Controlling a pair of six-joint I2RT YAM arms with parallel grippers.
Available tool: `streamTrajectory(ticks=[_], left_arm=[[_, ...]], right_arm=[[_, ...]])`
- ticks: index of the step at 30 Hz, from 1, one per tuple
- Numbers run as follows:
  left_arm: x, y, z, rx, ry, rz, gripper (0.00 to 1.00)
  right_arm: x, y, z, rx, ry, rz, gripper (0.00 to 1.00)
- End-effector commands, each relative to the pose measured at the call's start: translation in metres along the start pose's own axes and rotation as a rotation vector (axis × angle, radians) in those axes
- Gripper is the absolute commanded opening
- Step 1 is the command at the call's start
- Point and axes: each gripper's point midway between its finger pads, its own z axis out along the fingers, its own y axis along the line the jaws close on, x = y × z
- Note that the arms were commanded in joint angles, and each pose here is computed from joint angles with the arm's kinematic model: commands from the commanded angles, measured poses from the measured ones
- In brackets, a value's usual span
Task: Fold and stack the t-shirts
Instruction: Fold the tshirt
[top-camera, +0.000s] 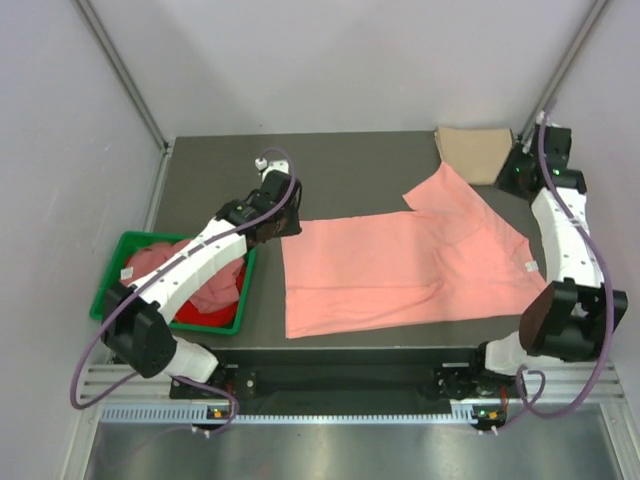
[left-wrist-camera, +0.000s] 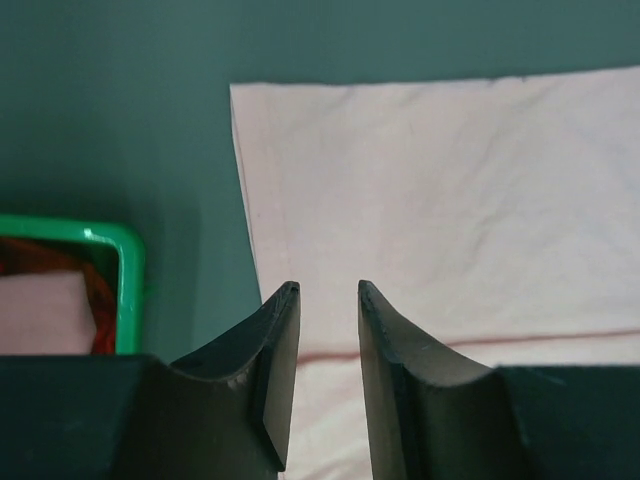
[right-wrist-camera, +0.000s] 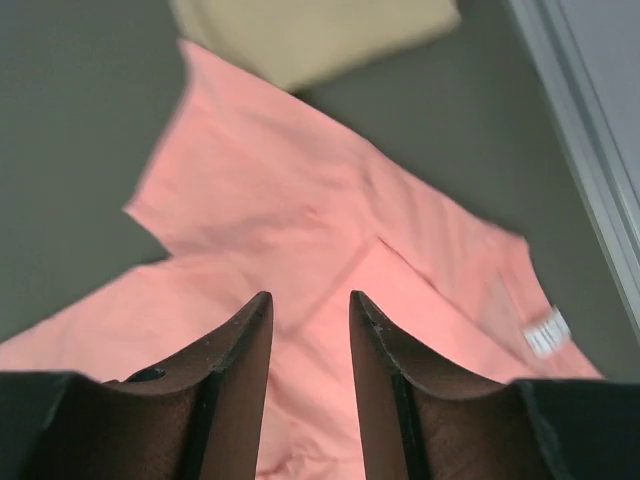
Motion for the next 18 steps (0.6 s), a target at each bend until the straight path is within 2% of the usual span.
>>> streamTrajectory(ticks=[1, 4, 7, 11, 18], left_arm=[[-0.055, -0.004, 0.012, 0.078, -0.148, -0.015, 0.35], [-0.063, 0.009, 0.038, 0.063, -0.103, -0.030, 0.35], [-0.062, 0.009, 0.060, 0.079, -0.067, -0.010, 0.35], [-0.052, 0.008, 0.088, 0.080, -0.022, 0.011, 0.35], [-0.050, 0.014, 0.121, 0.073, 0.022, 0.009, 0.35]], right_arm=[[-0.056, 0.063, 0.001, -0.225, -0.117, -0.135, 0.38], [-0.077, 0.076, 0.024, -0.226, -0.140, -0.187, 0.37], [-0.076, 0.094, 0.053, -0.289, -0.114, -0.256, 0.38], [-0.064, 0.091, 0.097, -0.237, -0.012, -0.291, 0.38], [-0.059, 0.125, 0.125, -0.377, -0.010, -0.374, 0.38]])
